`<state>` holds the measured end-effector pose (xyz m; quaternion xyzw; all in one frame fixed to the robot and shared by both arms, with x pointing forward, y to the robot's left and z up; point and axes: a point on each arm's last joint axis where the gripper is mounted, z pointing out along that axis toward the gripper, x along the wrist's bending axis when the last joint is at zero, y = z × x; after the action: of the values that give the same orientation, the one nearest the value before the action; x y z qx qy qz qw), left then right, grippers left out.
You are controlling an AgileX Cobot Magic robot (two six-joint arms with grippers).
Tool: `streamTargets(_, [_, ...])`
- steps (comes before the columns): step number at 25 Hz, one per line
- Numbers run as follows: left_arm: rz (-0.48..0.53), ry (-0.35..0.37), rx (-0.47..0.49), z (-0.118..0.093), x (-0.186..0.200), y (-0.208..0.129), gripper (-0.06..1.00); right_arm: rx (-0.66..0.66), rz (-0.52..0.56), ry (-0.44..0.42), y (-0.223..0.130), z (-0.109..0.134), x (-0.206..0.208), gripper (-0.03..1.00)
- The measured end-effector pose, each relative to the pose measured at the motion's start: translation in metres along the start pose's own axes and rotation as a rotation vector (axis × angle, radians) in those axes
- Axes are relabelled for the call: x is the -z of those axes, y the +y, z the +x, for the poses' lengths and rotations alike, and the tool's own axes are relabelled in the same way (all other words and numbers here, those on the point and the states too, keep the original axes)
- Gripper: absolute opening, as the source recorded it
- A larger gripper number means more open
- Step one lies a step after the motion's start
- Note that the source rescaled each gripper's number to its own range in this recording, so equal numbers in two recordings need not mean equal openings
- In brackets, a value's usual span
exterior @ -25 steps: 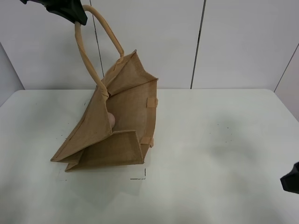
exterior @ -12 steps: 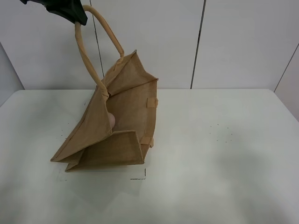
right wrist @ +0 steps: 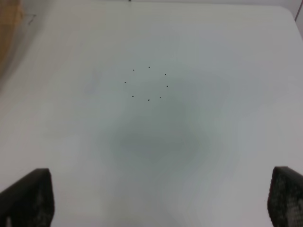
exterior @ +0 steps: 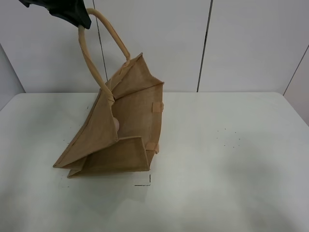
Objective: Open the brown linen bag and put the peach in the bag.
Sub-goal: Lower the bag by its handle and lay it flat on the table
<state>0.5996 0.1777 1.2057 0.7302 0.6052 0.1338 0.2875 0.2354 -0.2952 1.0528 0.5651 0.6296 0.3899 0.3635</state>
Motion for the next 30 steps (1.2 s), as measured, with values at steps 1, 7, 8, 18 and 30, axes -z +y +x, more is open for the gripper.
streamTargets(1, [0.019,-0.008,0.004,0.0,-0.006,-0.001,0.0,0.0,0.0,0.0,0.0,0.0,0.0,1.0])
streamTargets(7, [0.199,-0.028,0.038,0.003,-0.077,-0.014,0.0,0.0,0.0,0.0,0.0,0.0,0.0,1.0])
streamTargets(8, [0.228,-0.024,0.042,0.004,-0.091,-0.016,0.0,0.0,0.0,0.0,0.0,0.0,0.0,1.0])
streamTargets(18, [0.473,-0.006,0.022,0.007,-0.229,-0.054,0.0,0.0,0.0,0.0,0.0,0.0,0.0,1.0])
streamTargets(30, [0.503,-0.002,0.005,0.009,-0.249,-0.063,0.96,0.0,0.0,0.0,0.0,0.0,0.0,1.0])
